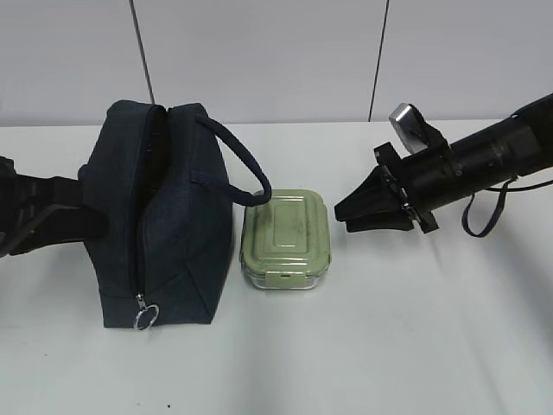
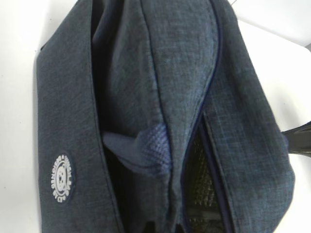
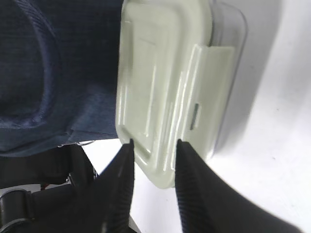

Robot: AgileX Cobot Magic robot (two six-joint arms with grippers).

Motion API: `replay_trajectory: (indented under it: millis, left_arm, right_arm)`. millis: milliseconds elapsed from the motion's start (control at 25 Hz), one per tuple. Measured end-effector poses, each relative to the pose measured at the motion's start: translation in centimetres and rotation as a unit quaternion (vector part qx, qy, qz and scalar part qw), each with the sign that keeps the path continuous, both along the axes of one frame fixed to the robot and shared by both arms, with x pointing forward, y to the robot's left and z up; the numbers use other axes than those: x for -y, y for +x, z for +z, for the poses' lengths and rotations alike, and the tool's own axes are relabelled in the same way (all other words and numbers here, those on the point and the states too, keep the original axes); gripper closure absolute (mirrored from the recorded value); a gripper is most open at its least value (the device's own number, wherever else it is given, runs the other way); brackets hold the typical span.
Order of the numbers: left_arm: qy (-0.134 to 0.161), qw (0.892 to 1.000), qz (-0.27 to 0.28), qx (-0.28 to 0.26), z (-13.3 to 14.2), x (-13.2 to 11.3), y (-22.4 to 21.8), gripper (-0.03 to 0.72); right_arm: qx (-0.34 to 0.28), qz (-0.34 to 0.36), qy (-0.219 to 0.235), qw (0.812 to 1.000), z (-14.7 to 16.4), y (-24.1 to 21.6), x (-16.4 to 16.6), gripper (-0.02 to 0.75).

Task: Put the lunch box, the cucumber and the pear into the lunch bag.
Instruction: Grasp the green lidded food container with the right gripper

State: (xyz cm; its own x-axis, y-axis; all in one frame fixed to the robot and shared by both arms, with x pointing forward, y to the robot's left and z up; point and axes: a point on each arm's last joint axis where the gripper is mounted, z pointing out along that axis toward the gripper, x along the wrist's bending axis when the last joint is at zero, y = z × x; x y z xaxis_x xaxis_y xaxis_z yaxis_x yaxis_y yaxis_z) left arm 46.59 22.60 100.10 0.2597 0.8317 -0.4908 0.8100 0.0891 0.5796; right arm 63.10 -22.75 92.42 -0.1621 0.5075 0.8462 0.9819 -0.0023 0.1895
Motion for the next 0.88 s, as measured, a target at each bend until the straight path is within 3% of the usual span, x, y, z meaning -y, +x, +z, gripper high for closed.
replay_trajectory:
  millis: [440, 520, 720, 880]
  left_arm:
    - [-0.005, 1.0, -0.008, -0.005, 0.0, 0.1, -0.1, 0.702]
    - [-0.005, 1.0, -0.009, -0.005, 0.0, 0.1, -0.2, 0.702]
    - [-0.005, 1.0, -0.009, -0.005, 0.0, 0.1, -0.2, 0.702]
    - [-0.005, 1.0, -0.009, -0.005, 0.0, 0.1, -0.2, 0.702]
  right_arm:
    - [0.002, 0.021, -0.029, 0.999, -0.4, -0.3, 0.5, 0.473]
    - [0.006, 0.021, -0.031, 0.999, -0.4, -0.2, 0.5, 0.407]
    - [0.013, 0.01, -0.035, 0.999, -0.4, 0.0, 0.2, 0.123]
    - [0.029, 0.01, -0.049, 0.998, -0.6, 0.2, -1.2, 0.1]
